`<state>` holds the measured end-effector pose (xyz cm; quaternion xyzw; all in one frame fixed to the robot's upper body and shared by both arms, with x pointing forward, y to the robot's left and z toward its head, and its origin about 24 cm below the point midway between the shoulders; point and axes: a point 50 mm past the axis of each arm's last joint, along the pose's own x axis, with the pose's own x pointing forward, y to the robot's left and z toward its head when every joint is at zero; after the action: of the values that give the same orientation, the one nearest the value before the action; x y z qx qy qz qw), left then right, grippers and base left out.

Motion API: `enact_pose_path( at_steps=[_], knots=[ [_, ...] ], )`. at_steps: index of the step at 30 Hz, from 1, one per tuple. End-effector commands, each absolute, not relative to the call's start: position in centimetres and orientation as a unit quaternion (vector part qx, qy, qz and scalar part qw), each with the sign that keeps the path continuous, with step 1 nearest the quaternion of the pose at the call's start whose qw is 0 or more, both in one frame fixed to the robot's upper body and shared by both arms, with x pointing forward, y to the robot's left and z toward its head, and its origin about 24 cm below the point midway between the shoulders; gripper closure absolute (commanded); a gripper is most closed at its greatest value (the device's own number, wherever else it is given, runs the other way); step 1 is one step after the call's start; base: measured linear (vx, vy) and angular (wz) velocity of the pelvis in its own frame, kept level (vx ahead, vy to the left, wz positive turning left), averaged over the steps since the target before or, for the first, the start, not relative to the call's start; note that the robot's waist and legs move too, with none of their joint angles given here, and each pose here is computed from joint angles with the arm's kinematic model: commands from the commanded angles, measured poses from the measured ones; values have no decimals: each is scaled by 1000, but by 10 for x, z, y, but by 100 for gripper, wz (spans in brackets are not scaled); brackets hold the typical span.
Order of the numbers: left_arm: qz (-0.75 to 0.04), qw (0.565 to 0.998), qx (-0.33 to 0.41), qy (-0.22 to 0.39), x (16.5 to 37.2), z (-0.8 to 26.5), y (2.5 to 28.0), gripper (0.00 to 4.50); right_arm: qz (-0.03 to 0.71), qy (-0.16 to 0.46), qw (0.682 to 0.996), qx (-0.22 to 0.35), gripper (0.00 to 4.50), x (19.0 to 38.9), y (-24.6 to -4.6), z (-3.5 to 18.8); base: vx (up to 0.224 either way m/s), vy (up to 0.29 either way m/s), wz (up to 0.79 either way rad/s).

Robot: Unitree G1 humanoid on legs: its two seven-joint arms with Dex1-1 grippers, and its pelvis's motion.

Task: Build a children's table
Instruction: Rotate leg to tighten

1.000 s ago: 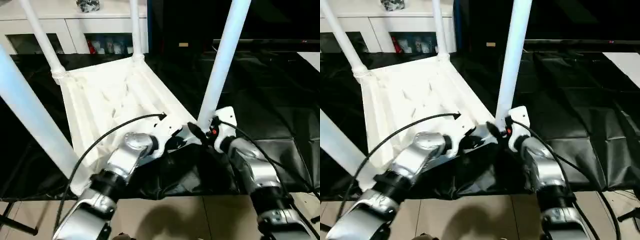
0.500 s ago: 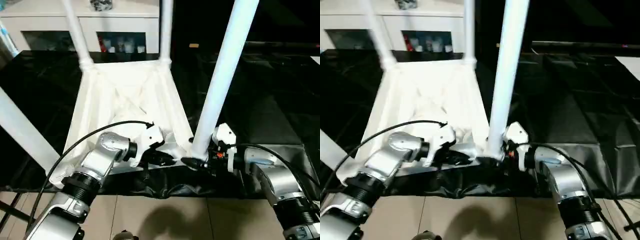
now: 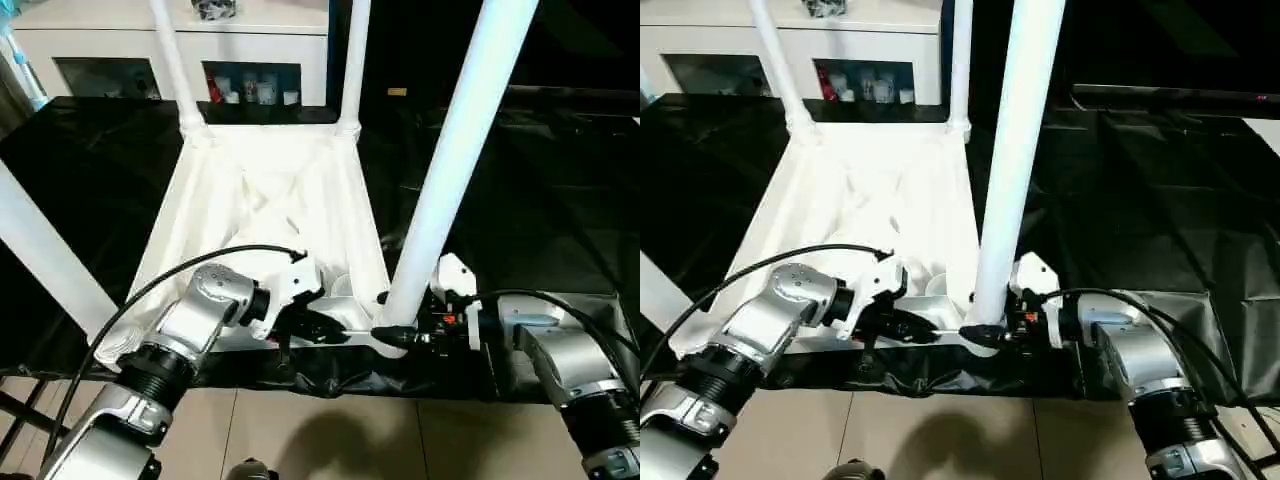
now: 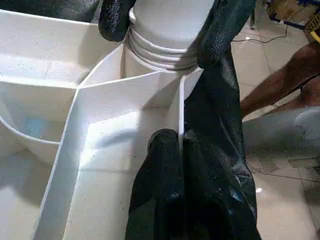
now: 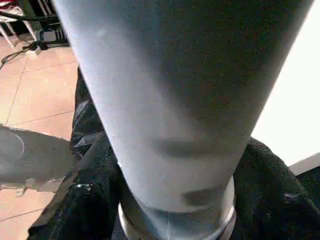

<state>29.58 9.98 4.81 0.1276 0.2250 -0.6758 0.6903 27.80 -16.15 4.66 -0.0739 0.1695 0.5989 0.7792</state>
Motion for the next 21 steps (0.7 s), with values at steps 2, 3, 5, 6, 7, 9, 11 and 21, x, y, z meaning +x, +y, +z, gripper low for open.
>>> enact_pose_path(
  at_steps=[2, 3, 5, 6, 7, 9, 11, 21],
  knots=[
    [-696, 681, 127, 187, 296, 59, 83, 450, 627, 170, 757, -68, 186, 273, -144, 42, 0, 0, 0],
    [-688, 690, 127, 186, 297, 58, 82, 450, 618, 165, 766, -60, 187, 274, -142, 42, 0, 0, 0],
    [-665, 713, 127, 185, 302, 57, 78, 450, 591, 153, 791, -41, 188, 278, -138, 41, 0, 0, 0],
    [-647, 728, 128, 185, 306, 57, 76, 450, 572, 150, 805, -33, 188, 281, -136, 40, 0, 0, 0],
    [-643, 732, 128, 185, 307, 57, 75, 450, 565, 150, 811, -31, 188, 282, -136, 40, 0, 0, 0],
    [-618, 754, 127, 182, 312, 57, 71, 450, 525, 150, 838, -20, 188, 289, -134, 37, 0, 0, 0],
    [-569, 794, 119, 177, 321, 58, 61, 450, 457, 152, 877, -5, 189, 300, -132, 33, 0, 0, 0],
    [-493, 847, 102, 170, 327, 60, 36, 450, 327, 156, 932, 21, 189, 316, -117, 29, 0, 0, 0]
  ],
)
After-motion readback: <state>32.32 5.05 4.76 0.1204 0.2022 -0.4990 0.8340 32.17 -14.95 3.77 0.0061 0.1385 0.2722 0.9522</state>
